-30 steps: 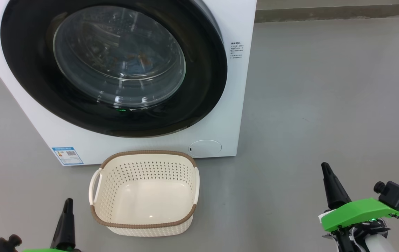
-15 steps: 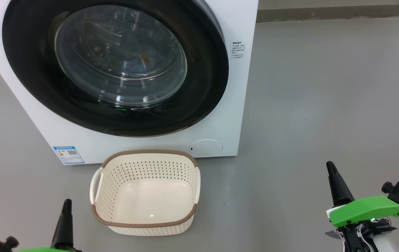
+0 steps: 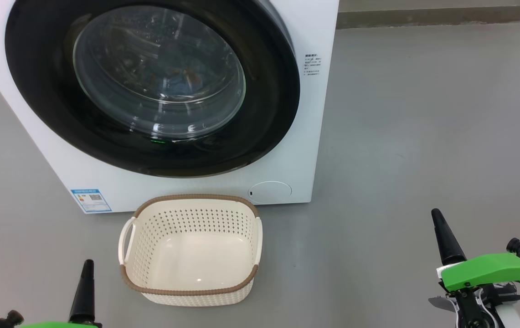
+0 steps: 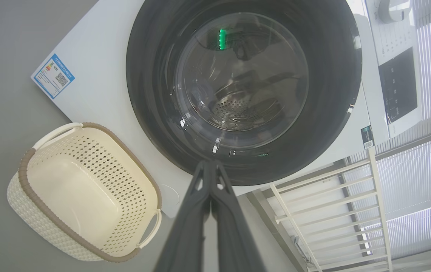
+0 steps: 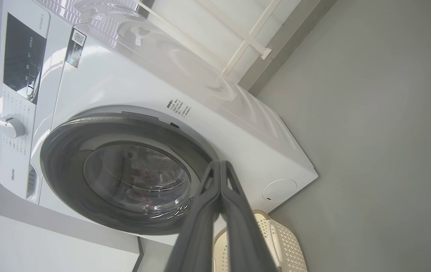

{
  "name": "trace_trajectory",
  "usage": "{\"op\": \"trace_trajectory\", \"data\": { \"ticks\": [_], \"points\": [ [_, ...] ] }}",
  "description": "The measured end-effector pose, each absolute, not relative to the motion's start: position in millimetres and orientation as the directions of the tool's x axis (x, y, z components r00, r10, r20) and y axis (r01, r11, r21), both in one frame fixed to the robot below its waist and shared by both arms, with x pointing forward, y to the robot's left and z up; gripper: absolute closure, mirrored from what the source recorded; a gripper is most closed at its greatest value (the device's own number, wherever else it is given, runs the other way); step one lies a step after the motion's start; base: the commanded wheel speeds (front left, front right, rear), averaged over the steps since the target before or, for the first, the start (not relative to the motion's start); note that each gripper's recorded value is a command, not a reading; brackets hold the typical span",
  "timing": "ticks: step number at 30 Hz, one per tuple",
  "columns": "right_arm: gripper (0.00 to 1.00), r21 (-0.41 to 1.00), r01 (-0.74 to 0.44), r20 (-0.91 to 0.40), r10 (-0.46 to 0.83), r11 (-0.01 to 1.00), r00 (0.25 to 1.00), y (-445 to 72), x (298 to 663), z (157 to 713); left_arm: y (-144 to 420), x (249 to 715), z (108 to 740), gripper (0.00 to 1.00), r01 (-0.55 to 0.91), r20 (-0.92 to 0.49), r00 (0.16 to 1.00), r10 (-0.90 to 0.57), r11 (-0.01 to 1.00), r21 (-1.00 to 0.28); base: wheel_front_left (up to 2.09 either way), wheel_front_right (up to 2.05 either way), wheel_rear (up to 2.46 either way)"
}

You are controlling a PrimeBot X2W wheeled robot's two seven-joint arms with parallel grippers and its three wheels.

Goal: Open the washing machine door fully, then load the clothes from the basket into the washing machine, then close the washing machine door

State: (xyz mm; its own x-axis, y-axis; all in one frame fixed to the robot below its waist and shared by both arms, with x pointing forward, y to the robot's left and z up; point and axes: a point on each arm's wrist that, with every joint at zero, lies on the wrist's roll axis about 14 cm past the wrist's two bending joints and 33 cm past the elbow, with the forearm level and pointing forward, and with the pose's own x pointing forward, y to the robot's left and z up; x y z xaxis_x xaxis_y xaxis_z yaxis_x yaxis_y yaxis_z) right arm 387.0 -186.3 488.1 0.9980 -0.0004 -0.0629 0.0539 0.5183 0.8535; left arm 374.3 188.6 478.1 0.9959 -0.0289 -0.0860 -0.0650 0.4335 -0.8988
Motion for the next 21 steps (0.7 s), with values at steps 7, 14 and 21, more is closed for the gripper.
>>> {"op": "trace_trajectory", "data": {
  "ticks": [7,14,21],
  "points": [
    [1.0,0.884,0.058,-0.066,0.002,0.464,0.998,-186.5,387.3,488.1,188.4,374.0,477.3,1.0,-0.072,-0.092,0.995,-0.031,0.396,-0.916,0.0,0.0,0.0],
    [1.0,0.914,0.067,-0.069,-0.011,0.401,0.998,-191.8,386.4,487.8,187.3,374.3,477.3,1.0,-0.079,-0.093,0.995,-0.027,0.331,-0.94,0.0,0.0,0.0],
    [1.0,0.939,0.077,-0.078,-0.01,0.335,0.997,-193.5,384.0,485.0,189.1,374.1,477.1,1.0,-0.085,-0.096,0.995,-0.025,0.271,-0.959,0.0,0.0,0.0]
  ]
}}
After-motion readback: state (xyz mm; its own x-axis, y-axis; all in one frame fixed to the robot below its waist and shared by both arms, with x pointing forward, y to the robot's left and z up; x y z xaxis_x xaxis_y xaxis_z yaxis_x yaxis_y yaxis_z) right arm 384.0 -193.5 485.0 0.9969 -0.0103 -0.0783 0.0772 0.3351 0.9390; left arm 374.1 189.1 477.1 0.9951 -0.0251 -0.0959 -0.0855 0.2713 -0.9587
